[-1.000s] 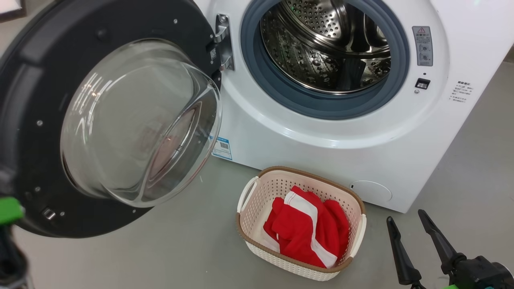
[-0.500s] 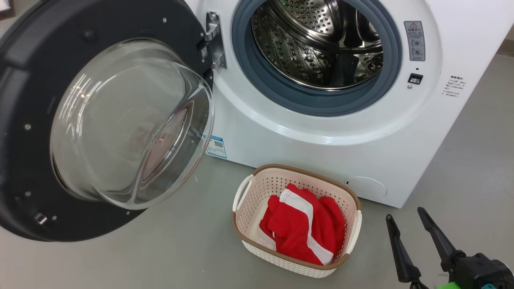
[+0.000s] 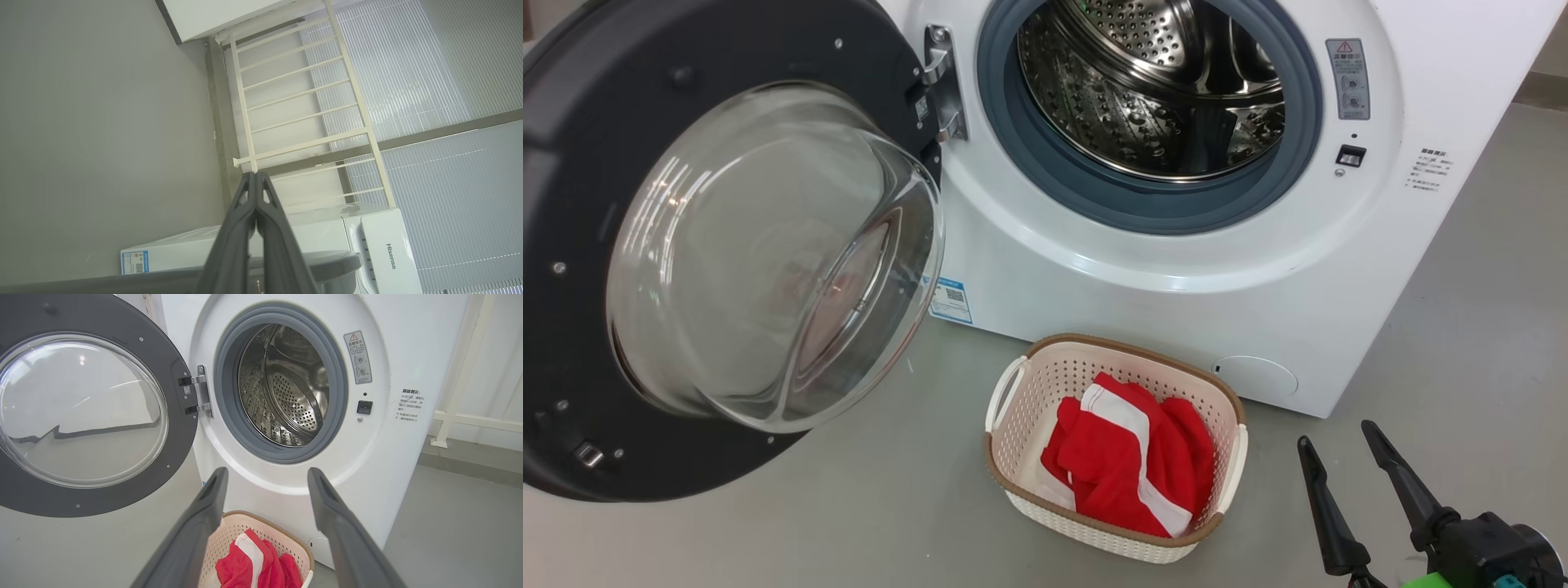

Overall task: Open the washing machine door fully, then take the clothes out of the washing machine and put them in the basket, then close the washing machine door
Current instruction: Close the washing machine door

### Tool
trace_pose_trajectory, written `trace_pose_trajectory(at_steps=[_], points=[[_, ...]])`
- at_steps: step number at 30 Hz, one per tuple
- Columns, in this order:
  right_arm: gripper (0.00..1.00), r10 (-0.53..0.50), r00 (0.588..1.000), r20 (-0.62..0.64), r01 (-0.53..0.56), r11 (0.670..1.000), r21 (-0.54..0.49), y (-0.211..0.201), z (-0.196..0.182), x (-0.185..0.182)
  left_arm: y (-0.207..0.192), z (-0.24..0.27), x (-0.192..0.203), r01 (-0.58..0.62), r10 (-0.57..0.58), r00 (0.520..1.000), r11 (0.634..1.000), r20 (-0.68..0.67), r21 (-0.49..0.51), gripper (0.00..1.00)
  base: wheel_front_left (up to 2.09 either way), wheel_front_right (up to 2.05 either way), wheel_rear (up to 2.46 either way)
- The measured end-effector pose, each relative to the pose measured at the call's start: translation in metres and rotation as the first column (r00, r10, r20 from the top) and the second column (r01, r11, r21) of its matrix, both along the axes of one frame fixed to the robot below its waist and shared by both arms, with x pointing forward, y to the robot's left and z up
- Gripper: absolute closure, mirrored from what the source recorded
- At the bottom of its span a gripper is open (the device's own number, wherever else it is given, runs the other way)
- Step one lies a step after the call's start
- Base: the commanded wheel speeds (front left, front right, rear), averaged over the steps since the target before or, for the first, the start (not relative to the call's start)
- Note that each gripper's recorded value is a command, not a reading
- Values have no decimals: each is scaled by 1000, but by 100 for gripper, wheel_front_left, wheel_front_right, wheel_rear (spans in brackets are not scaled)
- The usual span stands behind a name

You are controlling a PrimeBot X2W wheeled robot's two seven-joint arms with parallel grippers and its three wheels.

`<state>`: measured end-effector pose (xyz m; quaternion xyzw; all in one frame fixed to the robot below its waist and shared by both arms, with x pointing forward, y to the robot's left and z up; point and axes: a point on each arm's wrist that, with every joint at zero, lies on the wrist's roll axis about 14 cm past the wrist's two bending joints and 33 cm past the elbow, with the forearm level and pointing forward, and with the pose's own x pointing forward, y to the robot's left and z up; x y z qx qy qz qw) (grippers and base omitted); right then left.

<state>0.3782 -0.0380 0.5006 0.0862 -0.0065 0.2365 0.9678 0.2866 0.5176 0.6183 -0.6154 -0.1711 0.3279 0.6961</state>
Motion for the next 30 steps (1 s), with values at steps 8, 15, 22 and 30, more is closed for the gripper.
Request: trace_pose_trajectory(at_steps=[8, 15, 22, 30], points=[[0, -8, 1000, 5, 8, 1000, -9, -3, 2, -2, -9, -23, 12, 88, -92, 993, 994, -75, -63, 100, 0, 0, 0], [0, -23, 1000, 4, 23, 1000, -16, -9, 2, -2, -22, -33, 28, 192, -197, 974, 980, -112, -60, 100, 0, 0, 0], [0, -27, 1000, -2, 26, 1000, -17, -10, 0, -1, -27, -31, 35, 246, -249, 961, 968, -123, -40, 100, 0, 0, 0], [0, -9, 1000, -7, 8, 1000, -15, -4, -2, 1, -31, -21, 34, 294, -292, 950, 956, -110, -4, 100, 0, 0, 0]])
